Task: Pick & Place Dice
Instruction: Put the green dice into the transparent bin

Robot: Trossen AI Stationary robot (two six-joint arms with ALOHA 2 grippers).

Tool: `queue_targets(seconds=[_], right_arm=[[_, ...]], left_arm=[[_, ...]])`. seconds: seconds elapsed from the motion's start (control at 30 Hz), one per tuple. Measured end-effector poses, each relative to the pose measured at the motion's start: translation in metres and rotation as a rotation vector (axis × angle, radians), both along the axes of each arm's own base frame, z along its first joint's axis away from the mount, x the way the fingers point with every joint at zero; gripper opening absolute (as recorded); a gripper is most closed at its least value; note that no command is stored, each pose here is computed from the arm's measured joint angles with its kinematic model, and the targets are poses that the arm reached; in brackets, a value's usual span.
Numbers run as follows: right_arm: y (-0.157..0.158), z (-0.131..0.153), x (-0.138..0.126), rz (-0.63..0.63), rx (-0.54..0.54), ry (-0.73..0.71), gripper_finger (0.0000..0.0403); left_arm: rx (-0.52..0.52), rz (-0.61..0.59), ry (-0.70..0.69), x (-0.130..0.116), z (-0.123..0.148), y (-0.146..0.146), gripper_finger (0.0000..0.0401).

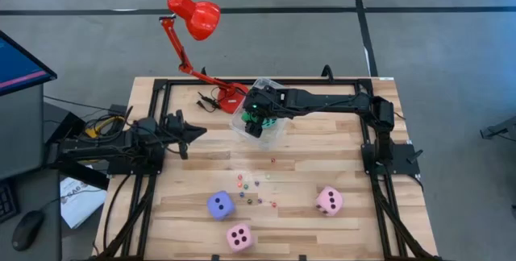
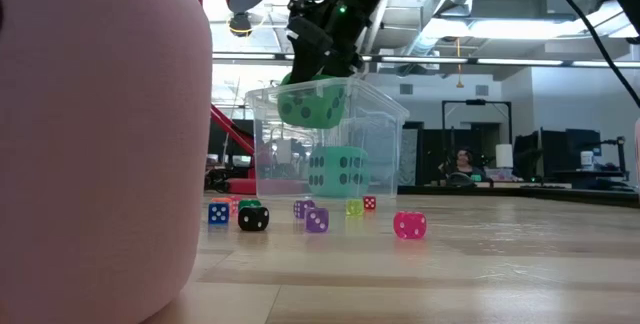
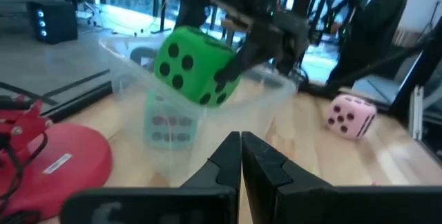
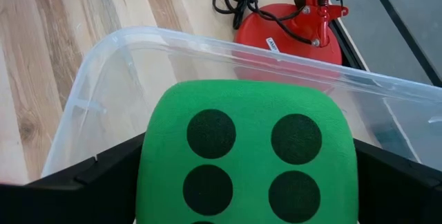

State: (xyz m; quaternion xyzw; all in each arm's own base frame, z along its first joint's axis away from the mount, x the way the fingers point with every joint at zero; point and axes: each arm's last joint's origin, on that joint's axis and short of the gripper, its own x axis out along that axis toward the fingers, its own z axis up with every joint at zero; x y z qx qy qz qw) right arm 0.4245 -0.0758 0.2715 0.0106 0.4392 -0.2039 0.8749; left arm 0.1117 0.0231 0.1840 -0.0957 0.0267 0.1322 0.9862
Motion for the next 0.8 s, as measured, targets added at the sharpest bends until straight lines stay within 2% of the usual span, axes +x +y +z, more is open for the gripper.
queue_targets(seconds=[0.07, 0.23, 0.37, 0.57, 0.8], right_arm=[[0.0, 0.0, 0.0, 0.001, -0.001, -0.001, 0.04], [0.0, 0.0, 0.0, 0.005, -0.004, 0.0, 0.04], [0.0, 0.0, 0.0, 0.005, -0.004, 0.0, 0.04], [0.0, 0.0, 0.0, 0.005, -0.004, -0.001, 0.04], [0.0, 0.0, 0.0, 0.005, -0.004, -0.001, 0.04]], left_arm=[[0.003, 0.0, -0.013, 0.0, 0.001, 0.0, 0.0001], [0.089, 0.049, -0.121, 0.002, 0.014, 0.002, 0.0001], [0.185, -0.007, -0.077, 0.011, 0.011, 0.001, 0.0001], [0.205, 0.07, -0.119, 0.028, 0.013, 0.006, 0.0001], [0.214, 0.08, -0.137, 0.048, 0.005, 0.01, 0.0001]])
